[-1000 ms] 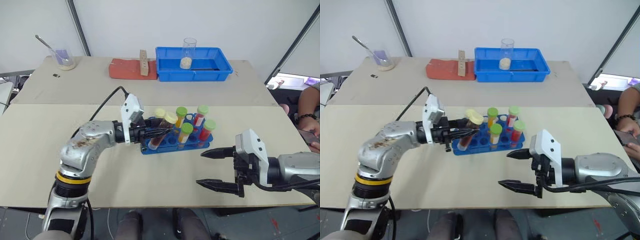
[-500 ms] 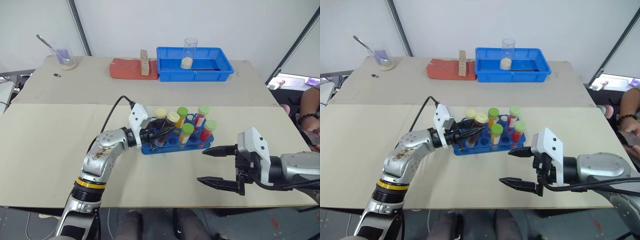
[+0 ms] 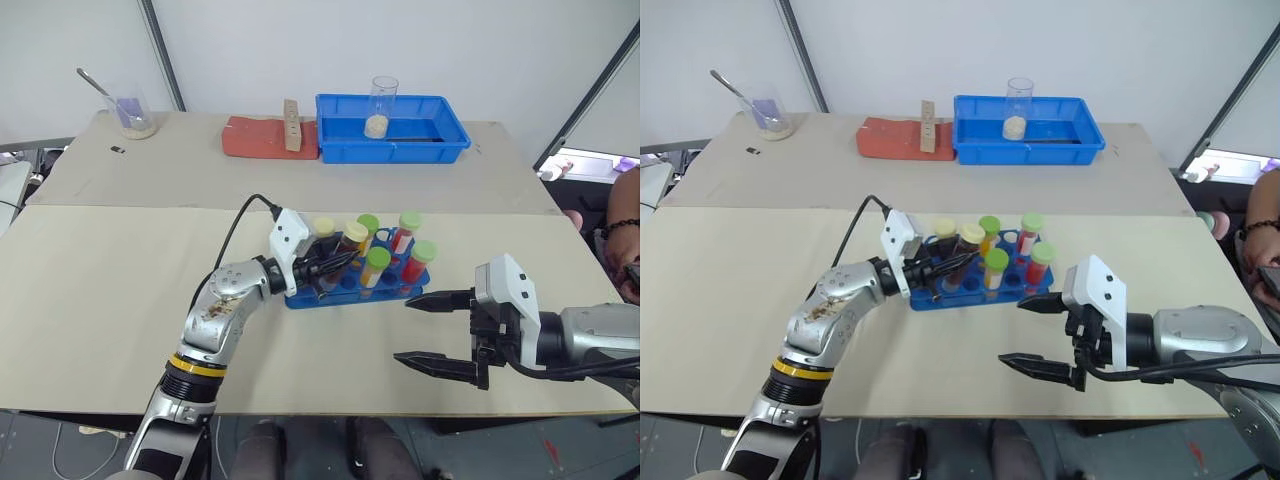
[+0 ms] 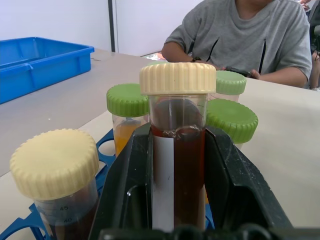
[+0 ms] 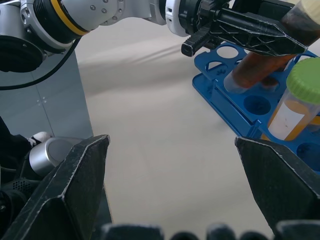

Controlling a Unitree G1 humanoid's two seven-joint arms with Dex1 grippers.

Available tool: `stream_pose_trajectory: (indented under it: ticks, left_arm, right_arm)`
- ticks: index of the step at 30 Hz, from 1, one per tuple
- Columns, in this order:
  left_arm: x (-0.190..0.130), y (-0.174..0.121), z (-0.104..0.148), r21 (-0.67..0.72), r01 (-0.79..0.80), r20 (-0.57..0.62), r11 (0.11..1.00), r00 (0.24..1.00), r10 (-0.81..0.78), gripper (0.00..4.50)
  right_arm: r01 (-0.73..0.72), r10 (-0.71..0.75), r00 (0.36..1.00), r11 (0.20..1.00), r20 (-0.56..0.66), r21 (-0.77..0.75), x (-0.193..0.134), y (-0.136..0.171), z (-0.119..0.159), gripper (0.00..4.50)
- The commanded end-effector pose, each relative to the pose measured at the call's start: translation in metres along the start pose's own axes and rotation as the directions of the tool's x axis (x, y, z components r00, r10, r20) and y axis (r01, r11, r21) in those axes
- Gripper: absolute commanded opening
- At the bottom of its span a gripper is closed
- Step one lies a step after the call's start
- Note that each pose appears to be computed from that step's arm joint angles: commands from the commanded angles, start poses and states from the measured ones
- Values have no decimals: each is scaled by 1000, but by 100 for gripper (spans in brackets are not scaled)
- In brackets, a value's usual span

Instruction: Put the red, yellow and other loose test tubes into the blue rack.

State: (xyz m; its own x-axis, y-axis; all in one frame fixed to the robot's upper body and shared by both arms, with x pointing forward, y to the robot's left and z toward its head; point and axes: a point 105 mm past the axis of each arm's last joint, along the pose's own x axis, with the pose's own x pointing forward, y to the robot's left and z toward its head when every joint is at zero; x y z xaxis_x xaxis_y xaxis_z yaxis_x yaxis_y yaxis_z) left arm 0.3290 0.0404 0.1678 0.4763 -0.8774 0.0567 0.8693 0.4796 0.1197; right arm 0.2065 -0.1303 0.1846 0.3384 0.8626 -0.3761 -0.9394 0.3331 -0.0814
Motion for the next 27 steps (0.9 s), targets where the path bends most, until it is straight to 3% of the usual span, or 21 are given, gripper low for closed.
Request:
stream_pose_trajectory:
  ticks: [1,25,27]
  left_arm:
    - [1,-4,5,6,11,22,1000,1000,-11,90]
    - [-26,-1,-18,24,-94,40,995,995,93,90]
    - [-27,-1,-19,22,-89,32,996,996,88,191]
  right_arm:
    - [7,-6,1000,999,26,-45,-1,3,9,446]
    - [108,-104,988,994,115,-30,2,-11,18,446]
    - [106,-102,988,994,112,-30,1,-11,18,446]
